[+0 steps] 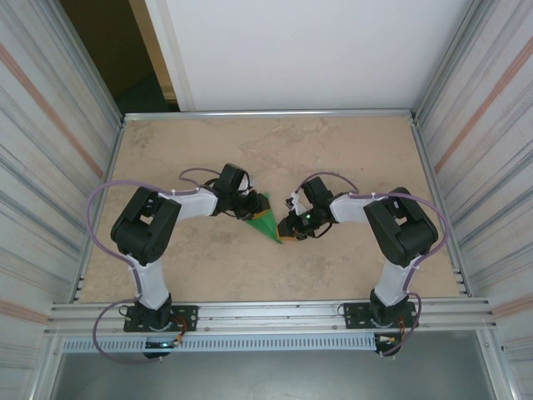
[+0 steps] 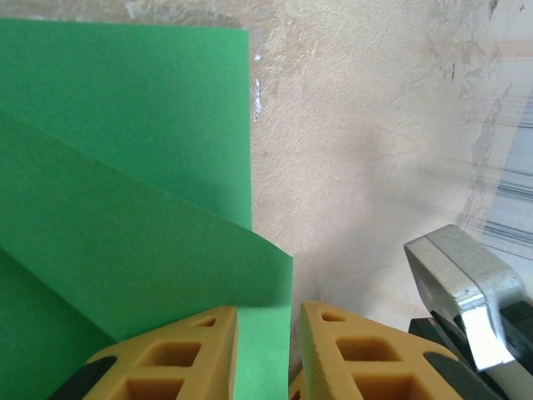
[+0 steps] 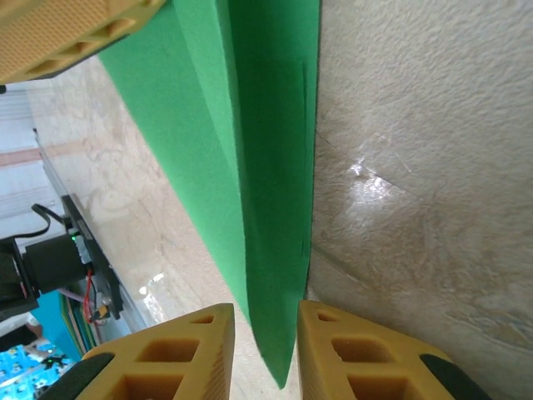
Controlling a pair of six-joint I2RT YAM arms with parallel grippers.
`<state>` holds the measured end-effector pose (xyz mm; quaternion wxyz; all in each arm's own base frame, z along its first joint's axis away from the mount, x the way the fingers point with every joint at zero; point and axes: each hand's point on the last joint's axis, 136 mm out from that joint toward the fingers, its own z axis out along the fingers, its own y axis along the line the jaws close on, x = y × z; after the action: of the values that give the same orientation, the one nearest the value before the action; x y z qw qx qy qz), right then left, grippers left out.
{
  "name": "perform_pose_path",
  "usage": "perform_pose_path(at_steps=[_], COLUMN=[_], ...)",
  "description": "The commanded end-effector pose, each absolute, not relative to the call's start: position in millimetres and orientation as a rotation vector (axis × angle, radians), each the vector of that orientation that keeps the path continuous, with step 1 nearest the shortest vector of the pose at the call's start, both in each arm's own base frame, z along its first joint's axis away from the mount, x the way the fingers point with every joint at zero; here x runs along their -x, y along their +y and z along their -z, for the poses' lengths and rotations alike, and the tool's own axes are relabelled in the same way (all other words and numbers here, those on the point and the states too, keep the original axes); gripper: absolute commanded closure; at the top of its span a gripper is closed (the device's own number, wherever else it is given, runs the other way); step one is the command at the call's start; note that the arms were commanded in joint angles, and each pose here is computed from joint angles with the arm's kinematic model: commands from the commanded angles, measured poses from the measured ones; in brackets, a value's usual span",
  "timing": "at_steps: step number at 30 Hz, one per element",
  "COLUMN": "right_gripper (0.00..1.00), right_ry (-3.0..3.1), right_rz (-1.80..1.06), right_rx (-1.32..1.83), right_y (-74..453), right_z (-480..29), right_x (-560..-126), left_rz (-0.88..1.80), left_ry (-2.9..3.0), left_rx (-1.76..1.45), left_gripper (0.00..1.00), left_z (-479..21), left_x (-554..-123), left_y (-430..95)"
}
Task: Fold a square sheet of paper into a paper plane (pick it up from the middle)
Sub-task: Fourth fold the wing at the center of the table.
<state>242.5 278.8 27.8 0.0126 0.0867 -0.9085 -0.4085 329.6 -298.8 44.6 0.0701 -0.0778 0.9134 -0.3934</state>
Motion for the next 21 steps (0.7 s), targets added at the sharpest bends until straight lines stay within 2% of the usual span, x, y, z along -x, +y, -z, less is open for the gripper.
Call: perform_pose_path(at_steps=[1, 13, 21], right_gripper=[0.73, 0.81, 0.81], right_ry=[-2.879, -2.844, -2.825], right_rz=[1.259, 1.250, 1.244], right_rx=[-0.300, -0.324, -0.333], right_y=[274, 281, 285], right_z=[-38, -32, -27], right_x=[-245, -239, -237], left_rz=[1.242, 1.268, 1.267], left_ry=[2.713, 2.714, 2.718], left_rx=[0.200, 0.179, 0.177], left_gripper=[0.72, 0.72, 0.72], left_z=[-60, -61, -60], left_x=[-328, -326, -326], left_y=[-302, -305, -305])
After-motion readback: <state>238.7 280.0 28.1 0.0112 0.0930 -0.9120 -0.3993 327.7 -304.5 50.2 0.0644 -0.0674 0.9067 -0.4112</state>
